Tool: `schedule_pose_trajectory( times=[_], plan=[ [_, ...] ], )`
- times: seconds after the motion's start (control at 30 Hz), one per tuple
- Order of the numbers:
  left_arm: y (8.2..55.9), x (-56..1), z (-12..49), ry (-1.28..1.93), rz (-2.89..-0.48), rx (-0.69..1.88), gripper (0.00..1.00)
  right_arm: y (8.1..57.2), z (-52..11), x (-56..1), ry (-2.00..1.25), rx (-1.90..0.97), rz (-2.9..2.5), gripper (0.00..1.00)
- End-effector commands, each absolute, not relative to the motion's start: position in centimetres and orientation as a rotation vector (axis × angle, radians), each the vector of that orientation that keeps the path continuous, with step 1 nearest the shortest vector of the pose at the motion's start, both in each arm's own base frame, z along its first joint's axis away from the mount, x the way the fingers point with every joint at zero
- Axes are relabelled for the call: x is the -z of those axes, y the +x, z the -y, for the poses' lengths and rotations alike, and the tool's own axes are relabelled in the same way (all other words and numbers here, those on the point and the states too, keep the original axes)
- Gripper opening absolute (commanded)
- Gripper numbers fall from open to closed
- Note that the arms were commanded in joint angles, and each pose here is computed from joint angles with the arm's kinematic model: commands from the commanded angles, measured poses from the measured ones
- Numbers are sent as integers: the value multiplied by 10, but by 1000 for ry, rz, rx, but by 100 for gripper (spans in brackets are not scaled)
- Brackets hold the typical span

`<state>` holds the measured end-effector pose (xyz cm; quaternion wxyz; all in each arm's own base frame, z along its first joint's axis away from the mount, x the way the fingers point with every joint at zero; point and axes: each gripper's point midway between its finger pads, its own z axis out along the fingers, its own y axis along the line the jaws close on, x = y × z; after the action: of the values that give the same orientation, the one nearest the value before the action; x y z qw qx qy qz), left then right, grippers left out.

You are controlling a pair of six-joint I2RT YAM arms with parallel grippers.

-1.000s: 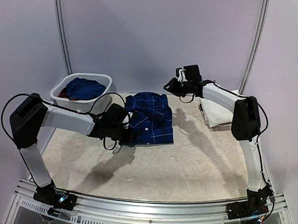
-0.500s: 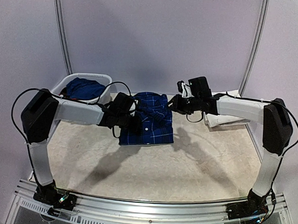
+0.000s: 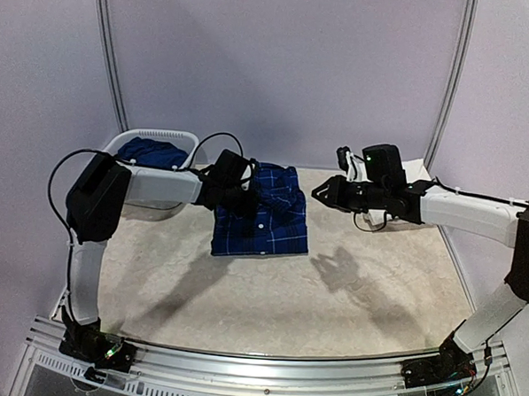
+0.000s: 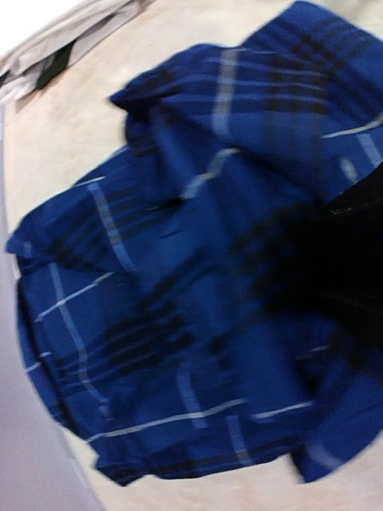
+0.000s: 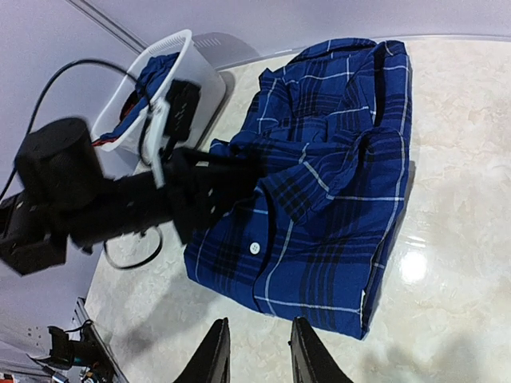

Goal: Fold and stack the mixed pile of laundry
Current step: Smooth out the 2/3-rectangle-folded shirt at the center of the board.

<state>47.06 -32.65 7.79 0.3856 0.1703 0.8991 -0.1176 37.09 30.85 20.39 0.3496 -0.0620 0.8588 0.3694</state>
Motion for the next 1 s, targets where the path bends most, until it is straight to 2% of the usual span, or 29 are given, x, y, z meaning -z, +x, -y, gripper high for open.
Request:
schedule_pose_trajectory(
  times=[0.0, 0.2, 0.3, 0.37, 0.5, 0.6, 0.8, 0.97],
  plan=[
    [502, -76, 322, 450, -2278, 228, 28, 359, -299, -214, -152, -944, -2200, 26],
    [557, -88, 318, 426, -2238, 180, 29, 351, -297, -214, -169, -931, -2212, 26],
    [566, -126, 317, 412, -2200, 183, 29, 349, -303, -209, -200, -911, -2242, 27],
    [560, -158, 312, 402, -2147, 184, 35, 349, -311, -199, -226, -884, -2278, 26],
    [535, -200, 295, 366, -2111, 197, 40, 350, -348, -184, -314, -906, -2321, 26],
    [508, -208, 279, 339, -2119, 211, 42, 353, -387, -177, -410, -939, -2338, 26],
    [446, -180, 261, 317, -2215, 308, 41, 363, -437, -155, -536, -1066, -2344, 21],
    [398, -150, 266, 364, -2263, 296, 42, 373, -463, -114, -614, -1107, -2416, 18]
  ],
)
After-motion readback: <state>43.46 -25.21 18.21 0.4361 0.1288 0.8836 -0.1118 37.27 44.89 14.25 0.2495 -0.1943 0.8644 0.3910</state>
